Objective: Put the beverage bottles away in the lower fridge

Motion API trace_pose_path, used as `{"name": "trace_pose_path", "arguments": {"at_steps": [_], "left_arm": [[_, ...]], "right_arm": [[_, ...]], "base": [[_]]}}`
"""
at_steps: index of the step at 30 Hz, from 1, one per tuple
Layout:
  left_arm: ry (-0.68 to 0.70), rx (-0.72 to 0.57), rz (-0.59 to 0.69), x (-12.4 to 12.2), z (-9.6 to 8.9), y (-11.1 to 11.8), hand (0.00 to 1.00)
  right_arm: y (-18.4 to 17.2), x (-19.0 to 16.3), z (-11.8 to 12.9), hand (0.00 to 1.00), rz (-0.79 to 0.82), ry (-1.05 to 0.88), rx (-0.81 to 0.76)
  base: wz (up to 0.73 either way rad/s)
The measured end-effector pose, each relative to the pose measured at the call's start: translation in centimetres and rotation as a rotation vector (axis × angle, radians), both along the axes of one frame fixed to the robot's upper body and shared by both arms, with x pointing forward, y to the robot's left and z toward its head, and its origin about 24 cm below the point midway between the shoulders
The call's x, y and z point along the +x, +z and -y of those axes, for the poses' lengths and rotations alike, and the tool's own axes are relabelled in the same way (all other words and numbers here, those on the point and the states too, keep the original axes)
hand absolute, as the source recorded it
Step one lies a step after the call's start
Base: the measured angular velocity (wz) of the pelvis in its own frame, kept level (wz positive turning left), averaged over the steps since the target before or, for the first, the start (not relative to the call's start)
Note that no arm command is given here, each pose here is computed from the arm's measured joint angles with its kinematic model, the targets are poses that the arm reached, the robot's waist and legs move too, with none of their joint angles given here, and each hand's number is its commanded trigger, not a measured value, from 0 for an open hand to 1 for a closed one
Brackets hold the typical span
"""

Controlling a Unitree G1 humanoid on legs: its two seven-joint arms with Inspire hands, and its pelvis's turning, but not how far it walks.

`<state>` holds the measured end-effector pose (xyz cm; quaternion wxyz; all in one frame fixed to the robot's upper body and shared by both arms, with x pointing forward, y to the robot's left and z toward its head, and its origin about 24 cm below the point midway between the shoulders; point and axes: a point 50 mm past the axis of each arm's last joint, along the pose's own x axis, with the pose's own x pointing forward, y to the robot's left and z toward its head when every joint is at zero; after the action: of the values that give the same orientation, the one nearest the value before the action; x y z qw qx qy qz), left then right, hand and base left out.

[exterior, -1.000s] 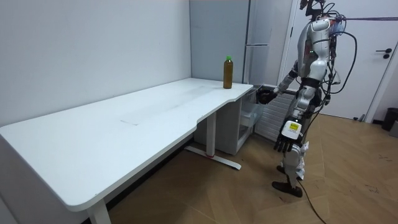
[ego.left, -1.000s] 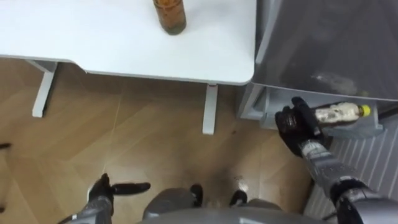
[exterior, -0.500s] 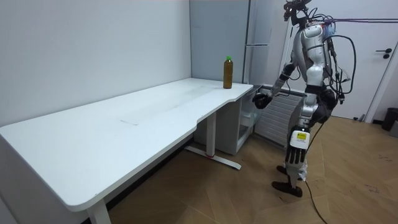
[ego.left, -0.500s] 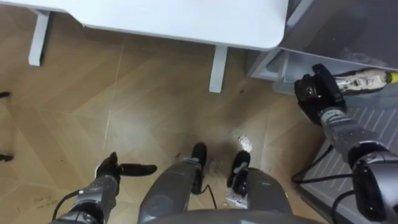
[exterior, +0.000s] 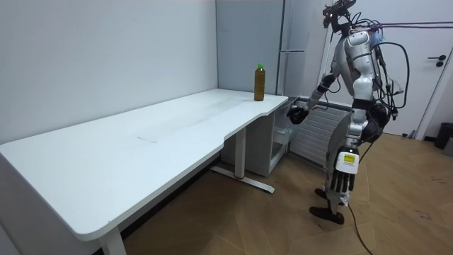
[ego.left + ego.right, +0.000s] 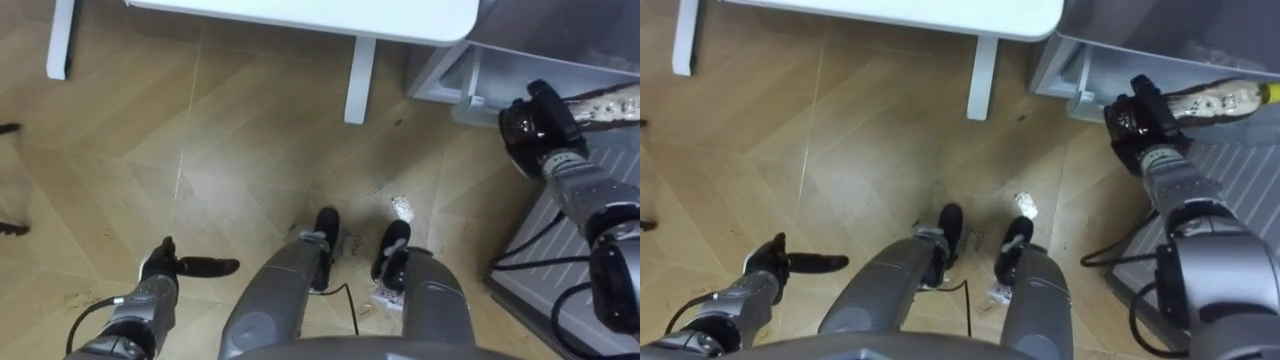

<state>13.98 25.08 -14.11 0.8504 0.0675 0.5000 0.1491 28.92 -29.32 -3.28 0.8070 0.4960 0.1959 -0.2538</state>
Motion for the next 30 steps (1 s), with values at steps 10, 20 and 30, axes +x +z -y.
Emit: {"name": "trace_pose_path", "arguments": {"at_steps": [10, 20, 30], "left_arm": [[0.0, 0.02, 0.0, 0.0, -0.4, 0.1, 0.0], [-0.001, 0.018, 0.006, 0.2, -0.4, 0.2, 0.0], [-0.004, 0.024, -0.009, -0.1, -0.6, 0.1, 0.0]], "right_arm": [[2.0, 1.4, 1.0, 1.0, 0.002, -0.02, -0.049], [1.9, 1.3, 1.0, 0.0, -0.016, -0.028, -0.046], [2.2, 1.5, 1.0, 0.0, -0.019, -0.013, -0.044]], "base": [[0.02], [0.0], [0.0]]}}
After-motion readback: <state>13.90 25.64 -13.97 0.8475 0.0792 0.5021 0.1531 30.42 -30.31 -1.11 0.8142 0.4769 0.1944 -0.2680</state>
